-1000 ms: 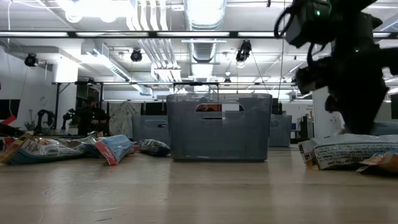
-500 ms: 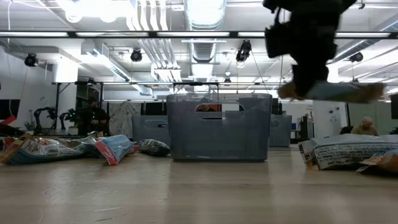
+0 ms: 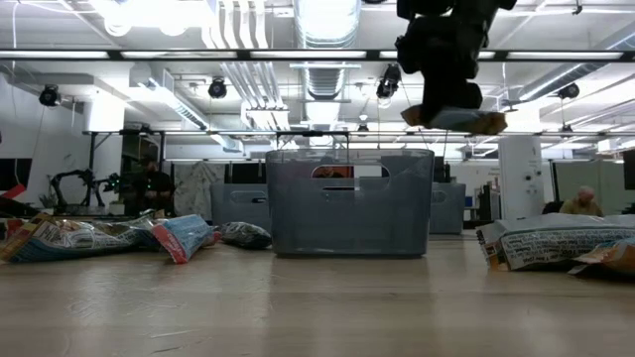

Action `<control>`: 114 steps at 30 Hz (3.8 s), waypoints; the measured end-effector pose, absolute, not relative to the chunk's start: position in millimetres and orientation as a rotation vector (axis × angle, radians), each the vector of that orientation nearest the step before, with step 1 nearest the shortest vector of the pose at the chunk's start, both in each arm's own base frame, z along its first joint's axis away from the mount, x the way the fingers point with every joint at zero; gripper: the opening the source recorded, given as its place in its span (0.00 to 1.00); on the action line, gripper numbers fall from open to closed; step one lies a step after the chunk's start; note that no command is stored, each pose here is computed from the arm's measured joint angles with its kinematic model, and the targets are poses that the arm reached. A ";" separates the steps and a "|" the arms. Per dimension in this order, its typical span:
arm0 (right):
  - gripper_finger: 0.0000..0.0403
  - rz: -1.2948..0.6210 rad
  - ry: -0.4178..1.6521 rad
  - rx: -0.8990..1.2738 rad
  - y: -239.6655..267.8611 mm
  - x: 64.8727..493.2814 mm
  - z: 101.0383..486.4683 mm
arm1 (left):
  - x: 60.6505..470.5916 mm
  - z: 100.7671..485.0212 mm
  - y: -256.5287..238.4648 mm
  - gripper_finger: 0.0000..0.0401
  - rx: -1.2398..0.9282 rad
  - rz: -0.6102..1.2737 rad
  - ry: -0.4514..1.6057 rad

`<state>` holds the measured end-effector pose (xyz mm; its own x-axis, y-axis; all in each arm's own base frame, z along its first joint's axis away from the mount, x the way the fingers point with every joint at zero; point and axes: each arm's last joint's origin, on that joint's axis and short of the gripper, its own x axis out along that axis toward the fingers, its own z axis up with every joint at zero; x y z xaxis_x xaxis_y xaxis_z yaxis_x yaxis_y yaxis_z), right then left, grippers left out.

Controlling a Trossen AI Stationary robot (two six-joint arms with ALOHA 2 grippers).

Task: Pick and place Granola Bars by type
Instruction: Put the yellow granola bar into the right black bin, then put the red granola bar into the left black bin

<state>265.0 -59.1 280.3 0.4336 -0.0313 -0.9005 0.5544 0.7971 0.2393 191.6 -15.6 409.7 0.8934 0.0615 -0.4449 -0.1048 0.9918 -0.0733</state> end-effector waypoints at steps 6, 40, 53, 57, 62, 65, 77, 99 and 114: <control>0.17 -0.497 1.015 0.604 -99.5 254.5 289.6 | 191.6 409.7 -15.6 0.00 -0.090 0.085 0.458; 0.17 -0.888 0.821 0.973 -215.5 251.5 238.1 | 191.6 409.7 -15.5 0.00 -0.094 0.086 0.458; 0.21 -0.928 0.861 0.972 -227.5 260.6 222.1 | 191.6 409.7 -15.6 0.00 -0.099 0.087 0.458; 0.28 -0.936 0.863 0.972 -228.6 259.5 221.1 | 191.6 409.7 -15.6 0.00 -0.102 0.088 0.458; 0.36 -0.935 0.865 0.963 -229.9 258.1 221.5 | 191.6 409.7 -15.5 0.00 -0.102 0.088 0.458; 0.39 -0.924 0.878 0.946 -229.5 257.6 221.8 | 191.6 409.7 -15.5 0.00 -0.102 0.088 0.458; 0.28 -0.701 0.851 0.758 -190.5 246.6 276.5 | 191.6 409.7 -15.5 0.00 -0.104 0.088 0.458; 0.02 -0.134 0.609 0.466 -59.1 204.2 377.0 | 191.6 409.7 -15.5 0.00 -0.101 0.087 0.458; 0.02 0.111 0.652 0.426 0.5 199.0 383.3 | 177.0 410.2 -14.0 0.00 -0.114 0.094 0.487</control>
